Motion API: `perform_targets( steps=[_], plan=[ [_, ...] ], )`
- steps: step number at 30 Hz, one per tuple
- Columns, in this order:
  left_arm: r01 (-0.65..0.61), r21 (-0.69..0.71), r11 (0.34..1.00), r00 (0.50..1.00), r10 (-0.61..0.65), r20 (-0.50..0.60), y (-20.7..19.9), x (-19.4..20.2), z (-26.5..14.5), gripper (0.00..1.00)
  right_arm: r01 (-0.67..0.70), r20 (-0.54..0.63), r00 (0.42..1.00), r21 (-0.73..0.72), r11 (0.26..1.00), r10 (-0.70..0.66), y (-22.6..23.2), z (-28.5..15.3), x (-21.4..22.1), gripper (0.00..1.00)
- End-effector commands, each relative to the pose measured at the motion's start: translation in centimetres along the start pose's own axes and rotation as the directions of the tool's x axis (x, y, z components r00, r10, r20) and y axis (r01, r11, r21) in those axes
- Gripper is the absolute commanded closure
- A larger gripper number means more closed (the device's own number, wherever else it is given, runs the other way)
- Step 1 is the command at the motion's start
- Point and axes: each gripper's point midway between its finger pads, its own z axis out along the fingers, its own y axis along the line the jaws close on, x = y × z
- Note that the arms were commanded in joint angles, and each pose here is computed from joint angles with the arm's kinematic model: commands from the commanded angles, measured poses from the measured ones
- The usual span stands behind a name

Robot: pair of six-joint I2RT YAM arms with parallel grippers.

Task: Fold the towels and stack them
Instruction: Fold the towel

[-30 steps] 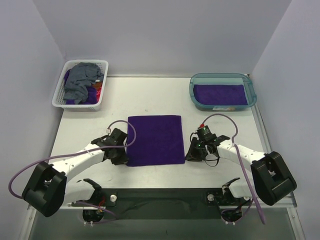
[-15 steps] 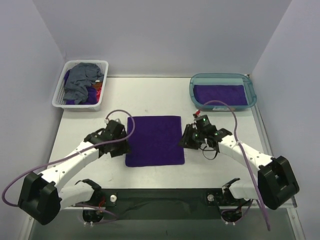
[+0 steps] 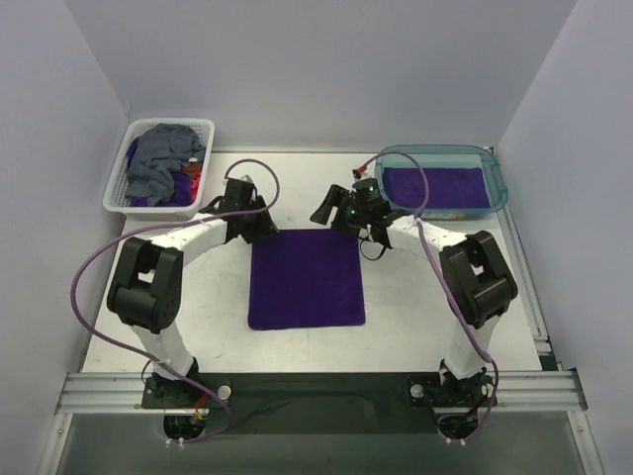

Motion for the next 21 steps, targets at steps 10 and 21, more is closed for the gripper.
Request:
perform_targets(
  steps=[10, 21],
  plan=[
    [0.095, -0.003, 0.995, 0.995, -0.095, -0.002, 4.6, -1.8, 6.4, 0.56, -0.093, 0.113, 0.991, 0.169, 0.981, 0.075, -10.7, 3.9, -1.6, 0.31],
    [0.075, 0.071, 0.995, 0.997, -0.076, 0.015, 2.7, -3.1, 3.0, 0.43, 0.051, 0.155, 0.986, 0.119, 0.992, -0.07, -5.6, 0.5, -5.5, 0.3]
  ],
)
